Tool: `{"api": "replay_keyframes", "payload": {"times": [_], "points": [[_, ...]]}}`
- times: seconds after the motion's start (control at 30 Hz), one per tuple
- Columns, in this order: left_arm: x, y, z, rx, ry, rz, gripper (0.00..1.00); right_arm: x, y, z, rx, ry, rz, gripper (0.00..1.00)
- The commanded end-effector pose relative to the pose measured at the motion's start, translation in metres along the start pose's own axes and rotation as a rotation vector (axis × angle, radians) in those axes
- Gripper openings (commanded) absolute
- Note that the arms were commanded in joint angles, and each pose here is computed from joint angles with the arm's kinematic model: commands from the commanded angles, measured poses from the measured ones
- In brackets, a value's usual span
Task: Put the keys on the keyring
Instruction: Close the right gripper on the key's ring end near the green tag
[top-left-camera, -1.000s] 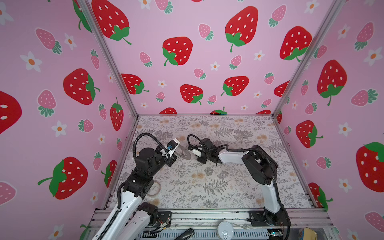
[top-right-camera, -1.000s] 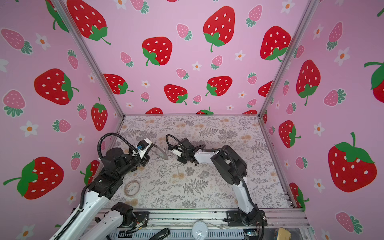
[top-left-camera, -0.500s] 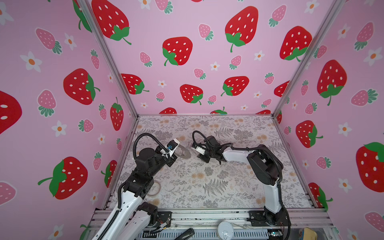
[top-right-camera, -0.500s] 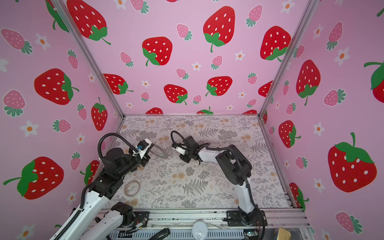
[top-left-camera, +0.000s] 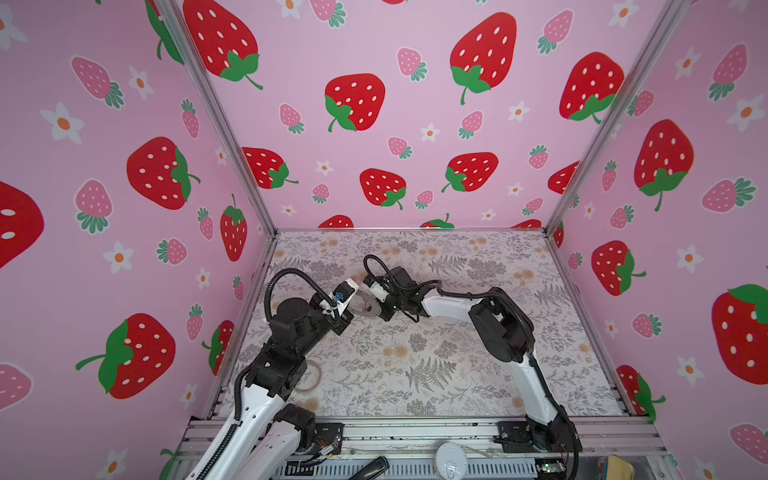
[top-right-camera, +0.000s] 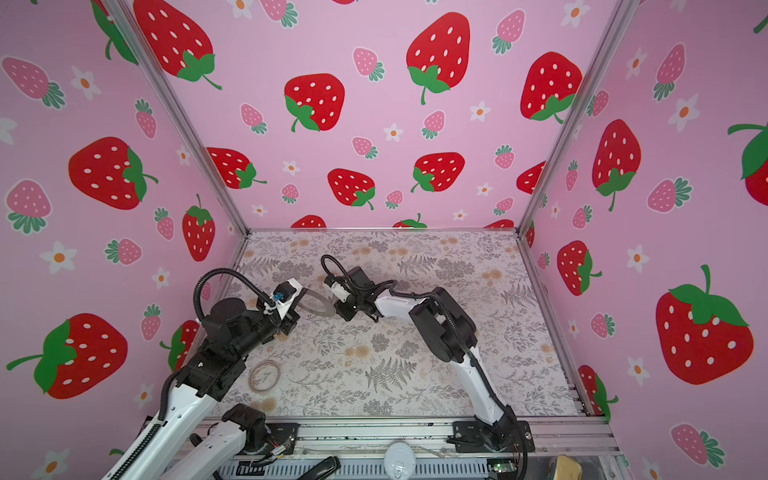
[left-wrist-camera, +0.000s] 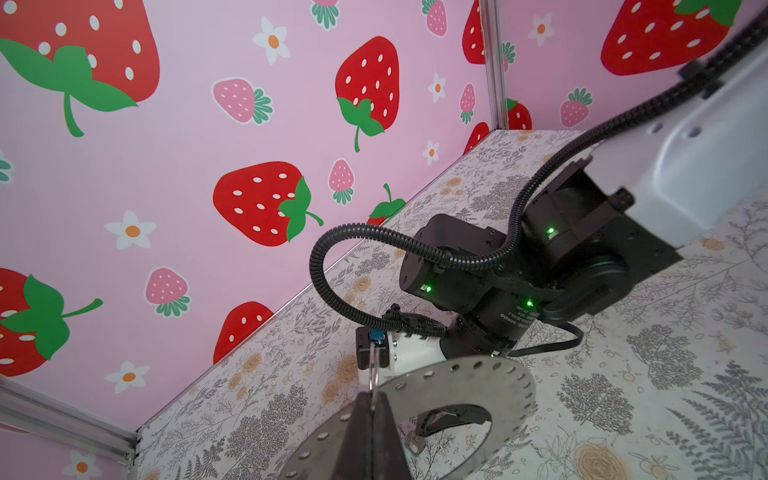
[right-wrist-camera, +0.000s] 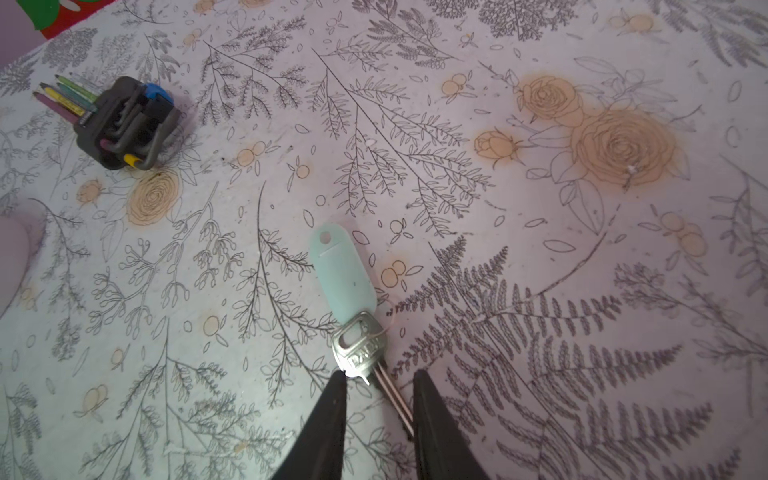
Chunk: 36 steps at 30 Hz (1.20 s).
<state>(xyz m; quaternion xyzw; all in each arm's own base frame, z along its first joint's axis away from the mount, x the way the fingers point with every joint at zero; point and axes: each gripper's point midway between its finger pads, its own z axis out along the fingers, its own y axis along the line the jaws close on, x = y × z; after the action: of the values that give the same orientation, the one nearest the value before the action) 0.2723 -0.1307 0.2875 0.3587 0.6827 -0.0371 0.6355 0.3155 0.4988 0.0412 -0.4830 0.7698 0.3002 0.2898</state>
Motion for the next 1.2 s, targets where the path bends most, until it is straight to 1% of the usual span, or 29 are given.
{"api": "replay_keyframes", "payload": {"times": [0.0,0.43,0.67,0.83,1.03,1.1,1.17], "points": [[-0.009,0.004,-0.002,-0.021,-0.039,0.009,0.00,0.006,0.003,0.010,-0.011,0.029,0.080,0.30],[-0.005,0.003,0.000,-0.019,-0.027,0.006,0.00,-0.001,0.002,0.026,0.002,0.004,0.108,0.34],[-0.002,0.002,0.002,-0.017,-0.019,0.006,0.00,-0.001,0.004,0.035,-0.003,0.015,0.106,0.34],[0.000,0.003,0.002,-0.022,-0.013,0.013,0.00,0.001,0.006,0.037,-0.011,0.023,0.098,0.27],[0.002,0.002,0.003,-0.021,-0.007,0.016,0.00,-0.002,0.008,0.034,-0.012,0.020,0.080,0.18],[0.002,0.002,0.003,-0.021,-0.007,0.019,0.00,-0.003,0.009,0.032,-0.012,0.018,0.068,0.17],[0.003,0.002,0.003,-0.022,-0.005,0.018,0.00,-0.002,0.010,0.030,-0.010,0.019,0.058,0.13]]}}
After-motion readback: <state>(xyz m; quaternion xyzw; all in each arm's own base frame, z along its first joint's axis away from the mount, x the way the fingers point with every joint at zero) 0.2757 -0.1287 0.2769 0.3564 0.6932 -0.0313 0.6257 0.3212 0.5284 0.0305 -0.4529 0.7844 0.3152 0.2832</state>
